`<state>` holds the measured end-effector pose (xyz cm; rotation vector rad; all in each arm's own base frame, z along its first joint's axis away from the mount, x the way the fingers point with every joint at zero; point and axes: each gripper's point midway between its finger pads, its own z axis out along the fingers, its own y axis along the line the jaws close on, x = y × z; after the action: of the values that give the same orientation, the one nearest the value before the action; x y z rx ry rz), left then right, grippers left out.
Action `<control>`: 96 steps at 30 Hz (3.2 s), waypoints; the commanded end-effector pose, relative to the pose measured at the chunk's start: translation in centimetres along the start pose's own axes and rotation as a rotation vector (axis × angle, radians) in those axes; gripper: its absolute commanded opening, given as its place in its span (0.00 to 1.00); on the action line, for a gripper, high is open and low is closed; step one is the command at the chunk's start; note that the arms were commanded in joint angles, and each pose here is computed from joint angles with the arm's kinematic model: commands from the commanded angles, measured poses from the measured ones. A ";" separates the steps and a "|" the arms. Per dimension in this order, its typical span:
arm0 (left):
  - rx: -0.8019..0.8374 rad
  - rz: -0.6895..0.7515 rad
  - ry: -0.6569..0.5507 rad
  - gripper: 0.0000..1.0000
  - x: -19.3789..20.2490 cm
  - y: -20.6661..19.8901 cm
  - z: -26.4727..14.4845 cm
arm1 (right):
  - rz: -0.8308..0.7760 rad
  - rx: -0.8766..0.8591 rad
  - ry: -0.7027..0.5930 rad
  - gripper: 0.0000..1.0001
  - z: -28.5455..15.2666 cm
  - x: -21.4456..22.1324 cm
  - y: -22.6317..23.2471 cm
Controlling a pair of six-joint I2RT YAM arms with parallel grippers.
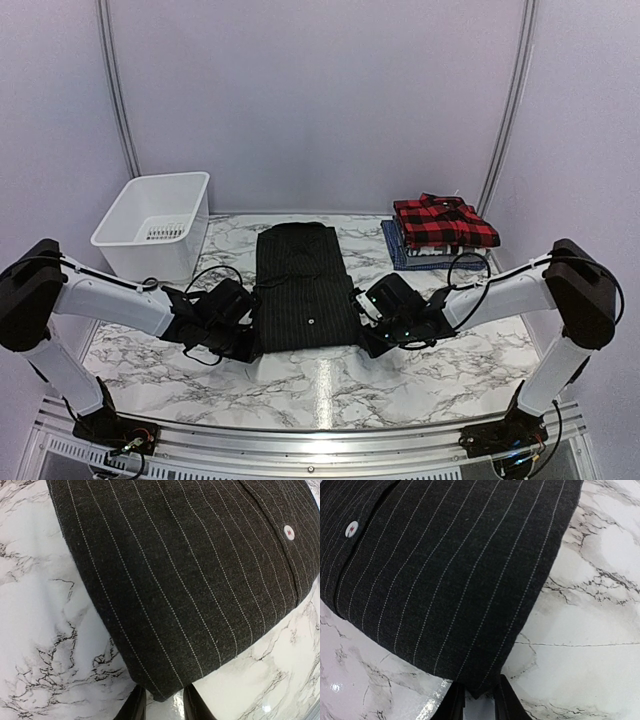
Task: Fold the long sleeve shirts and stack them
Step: Pick up the 2/3-rectangle-folded shirt from the center of the board, then fold the 2/3-rectangle-folded shirt at the center of the board.
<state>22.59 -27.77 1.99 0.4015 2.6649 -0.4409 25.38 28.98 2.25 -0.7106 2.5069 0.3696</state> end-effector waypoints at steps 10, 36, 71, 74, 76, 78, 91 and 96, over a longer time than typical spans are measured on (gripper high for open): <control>-0.071 0.085 0.044 0.30 1.2 0.9 0.6 | -0.012 0.001 0.015 0.05 0.4 0.9 0.2; 0.141 0.030 -0.190 0.00 -0.9 -4.7 -12.0 | 0.045 -0.109 -0.232 0.00 -12.3 -4.6 5.9; 0.038 -0.306 -0.218 0.00 -13.7 1.8 0.3 | 0.317 -0.090 -0.168 0.00 1.9 -9.8 -5.0; 0.000 -0.301 -0.240 0.00 -10.9 2.1 -1.7 | 0.323 -0.051 -0.169 0.00 -0.8 -7.9 -4.8; -0.013 -0.314 -0.267 0.00 -10.4 2.6 -2.8 | 0.330 -0.045 -0.191 0.00 -2.3 -7.7 -4.9; -0.023 -0.306 -0.298 0.00 -10.5 2.9 -3.8 | 0.323 -0.024 -0.211 0.00 -3.4 -8.0 -5.2; -0.116 -0.251 -0.298 0.02 -13.5 5.3 -2.7 | 0.260 0.064 -0.302 0.00 -3.0 -13.5 -7.3; -0.145 -0.210 -0.324 0.50 -16.1 5.6 -3.9 | 0.198 0.015 -0.314 0.13 -3.5 -16.1 -5.3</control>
<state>36.03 -25.08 8.89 -0.0457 2.4375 -0.3928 37.93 28.31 10.17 -0.2958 2.3432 0.4710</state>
